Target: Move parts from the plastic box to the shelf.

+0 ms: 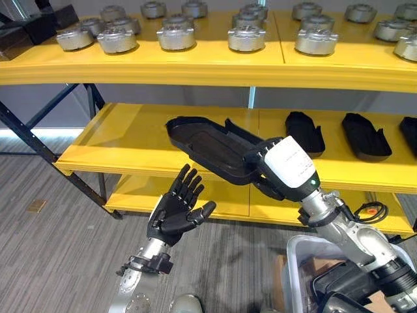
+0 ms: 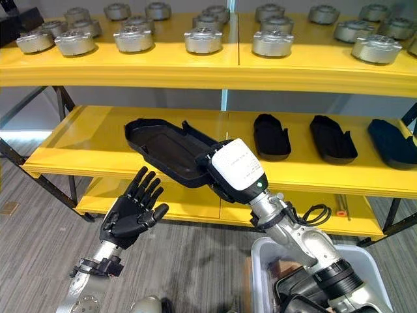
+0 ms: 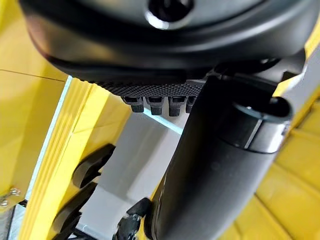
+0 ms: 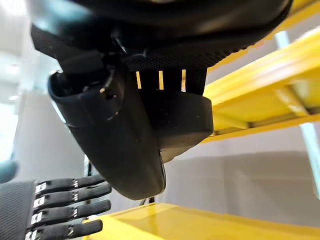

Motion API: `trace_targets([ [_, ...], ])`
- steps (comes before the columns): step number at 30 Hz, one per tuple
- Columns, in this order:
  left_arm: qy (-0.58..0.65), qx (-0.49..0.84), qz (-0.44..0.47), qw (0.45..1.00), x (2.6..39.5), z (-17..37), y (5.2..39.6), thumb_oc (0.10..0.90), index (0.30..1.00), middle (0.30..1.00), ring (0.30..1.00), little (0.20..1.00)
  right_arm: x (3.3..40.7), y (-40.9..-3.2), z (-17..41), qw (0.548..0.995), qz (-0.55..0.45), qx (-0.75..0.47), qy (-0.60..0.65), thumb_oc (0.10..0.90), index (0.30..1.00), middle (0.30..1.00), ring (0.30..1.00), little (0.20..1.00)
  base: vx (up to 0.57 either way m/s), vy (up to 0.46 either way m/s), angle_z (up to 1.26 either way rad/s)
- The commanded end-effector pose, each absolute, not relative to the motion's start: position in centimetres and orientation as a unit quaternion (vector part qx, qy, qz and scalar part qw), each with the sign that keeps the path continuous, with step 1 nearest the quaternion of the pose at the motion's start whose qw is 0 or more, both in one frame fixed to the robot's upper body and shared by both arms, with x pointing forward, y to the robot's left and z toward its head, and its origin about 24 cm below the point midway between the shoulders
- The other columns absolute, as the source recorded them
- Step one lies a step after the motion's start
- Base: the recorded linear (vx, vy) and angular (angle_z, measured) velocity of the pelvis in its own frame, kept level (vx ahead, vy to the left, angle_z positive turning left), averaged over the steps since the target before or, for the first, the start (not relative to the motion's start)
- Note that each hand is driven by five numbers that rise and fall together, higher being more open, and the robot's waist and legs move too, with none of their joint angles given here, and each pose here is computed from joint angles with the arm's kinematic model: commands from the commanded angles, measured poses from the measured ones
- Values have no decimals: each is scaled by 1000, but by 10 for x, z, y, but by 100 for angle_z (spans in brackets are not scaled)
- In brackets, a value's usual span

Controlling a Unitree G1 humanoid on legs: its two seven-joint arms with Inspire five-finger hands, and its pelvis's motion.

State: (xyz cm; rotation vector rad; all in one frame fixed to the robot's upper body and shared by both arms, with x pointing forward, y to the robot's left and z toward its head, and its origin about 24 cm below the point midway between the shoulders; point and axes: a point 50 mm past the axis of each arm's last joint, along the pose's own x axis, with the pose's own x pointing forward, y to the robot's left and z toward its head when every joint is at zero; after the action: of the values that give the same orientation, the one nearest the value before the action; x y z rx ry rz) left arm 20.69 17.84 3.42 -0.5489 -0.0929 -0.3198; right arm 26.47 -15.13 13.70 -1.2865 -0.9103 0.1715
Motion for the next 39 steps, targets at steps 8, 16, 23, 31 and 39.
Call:
trace_targets([
  [8, -160, -255, -211, 930, 214, 73, 182, 900, 1000, 1000, 1000, 1000, 263, -154, 166, 735, -41, -495, -462, 400, 300, 300, 300, 300, 168, 127, 2],
  [16, -126, -208, -212, 947, 209, 67, 189, 900, 1000, 1000, 1000, 1000, 266, -154, 148, 759, -50, -488, -428, 400, 300, 300, 300, 300, 247, 165, 0],
  [23, -119, -200, -211, 949, 202, 63, 198, 900, 1000, 1000, 1000, 1000, 271, -148, 148, 758, -73, -485, -430, 400, 300, 300, 300, 300, 123, 93, 3],
  [31, -114, -205, -239, 942, 201, 61, 194, 900, 1000, 1000, 1000, 1000, 277, -148, 153, 746, -93, -497, -433, 400, 300, 300, 300, 300, 86, 96, 0],
  [39, -93, -241, -267, 929, 202, 55, 179, 900, 1000, 1000, 1000, 1000, 288, -149, 152, 752, -123, -500, -412, 400, 300, 300, 300, 300, 95, 151, 6],
])
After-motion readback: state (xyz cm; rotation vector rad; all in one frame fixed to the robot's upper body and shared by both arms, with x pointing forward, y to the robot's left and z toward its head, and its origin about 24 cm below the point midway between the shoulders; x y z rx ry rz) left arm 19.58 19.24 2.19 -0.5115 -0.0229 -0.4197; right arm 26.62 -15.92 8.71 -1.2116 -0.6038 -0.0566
